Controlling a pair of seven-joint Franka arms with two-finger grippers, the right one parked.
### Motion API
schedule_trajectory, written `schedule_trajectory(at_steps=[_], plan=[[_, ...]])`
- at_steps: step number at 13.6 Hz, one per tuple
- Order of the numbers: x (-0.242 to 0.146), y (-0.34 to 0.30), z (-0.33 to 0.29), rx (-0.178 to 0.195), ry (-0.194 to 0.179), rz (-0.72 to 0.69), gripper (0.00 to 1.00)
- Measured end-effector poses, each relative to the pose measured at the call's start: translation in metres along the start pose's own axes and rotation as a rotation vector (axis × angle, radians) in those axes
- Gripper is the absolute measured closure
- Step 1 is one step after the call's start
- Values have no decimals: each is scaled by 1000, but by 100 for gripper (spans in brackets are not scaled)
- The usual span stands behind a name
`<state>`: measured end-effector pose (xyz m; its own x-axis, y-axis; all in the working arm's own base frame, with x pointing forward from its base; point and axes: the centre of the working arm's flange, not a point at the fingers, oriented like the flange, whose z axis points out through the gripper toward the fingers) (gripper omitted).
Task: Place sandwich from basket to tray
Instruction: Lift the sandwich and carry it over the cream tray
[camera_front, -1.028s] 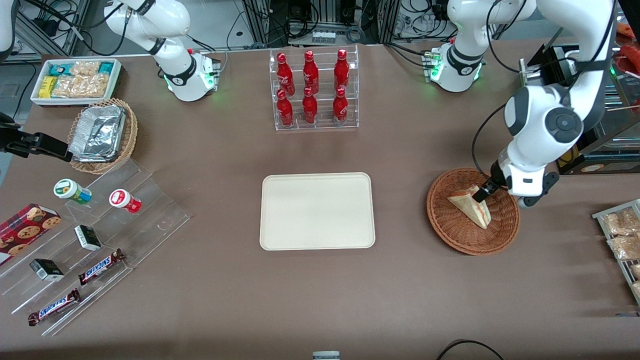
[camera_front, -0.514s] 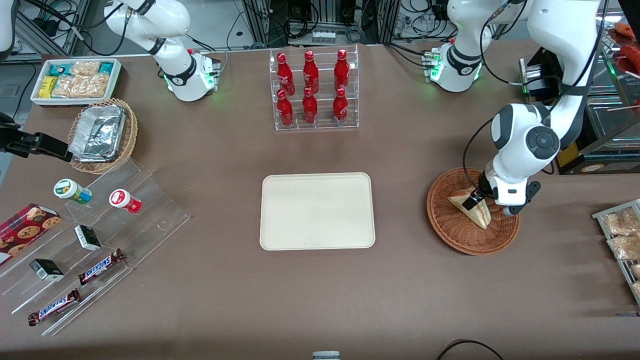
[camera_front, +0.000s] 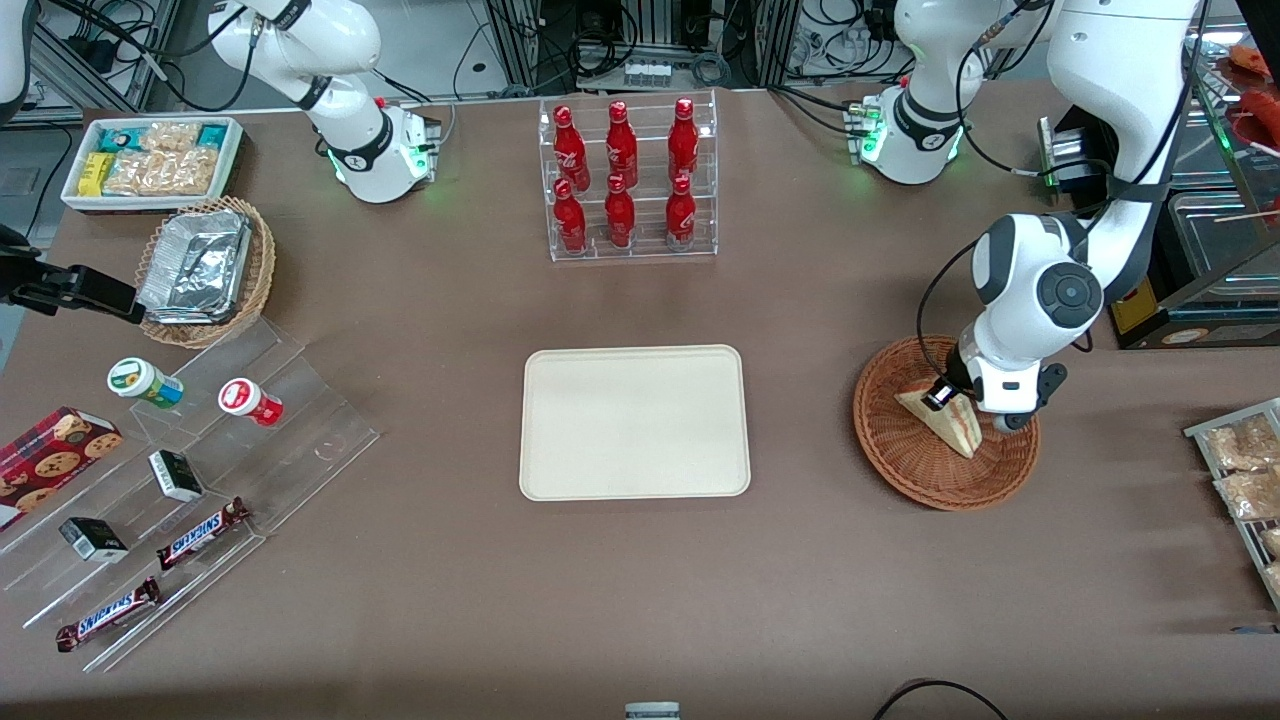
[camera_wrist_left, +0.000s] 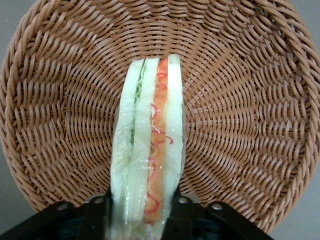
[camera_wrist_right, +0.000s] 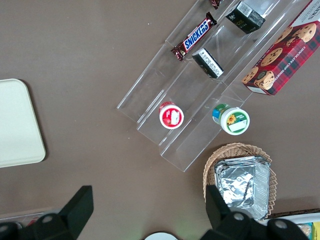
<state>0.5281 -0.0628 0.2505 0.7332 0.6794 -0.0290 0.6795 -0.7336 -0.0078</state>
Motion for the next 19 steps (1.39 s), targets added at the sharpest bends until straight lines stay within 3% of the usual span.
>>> schedule_trajectory(at_steps=[4,7,9,12,19], plan=[[2,3,-5,1,9,11,74],[9,21,-36,85,4,74,85],[1,52,-75,109,4,145,85],[-47,105,-108,96,28,307,85],[-170,201,-108,56,49,615,85]])
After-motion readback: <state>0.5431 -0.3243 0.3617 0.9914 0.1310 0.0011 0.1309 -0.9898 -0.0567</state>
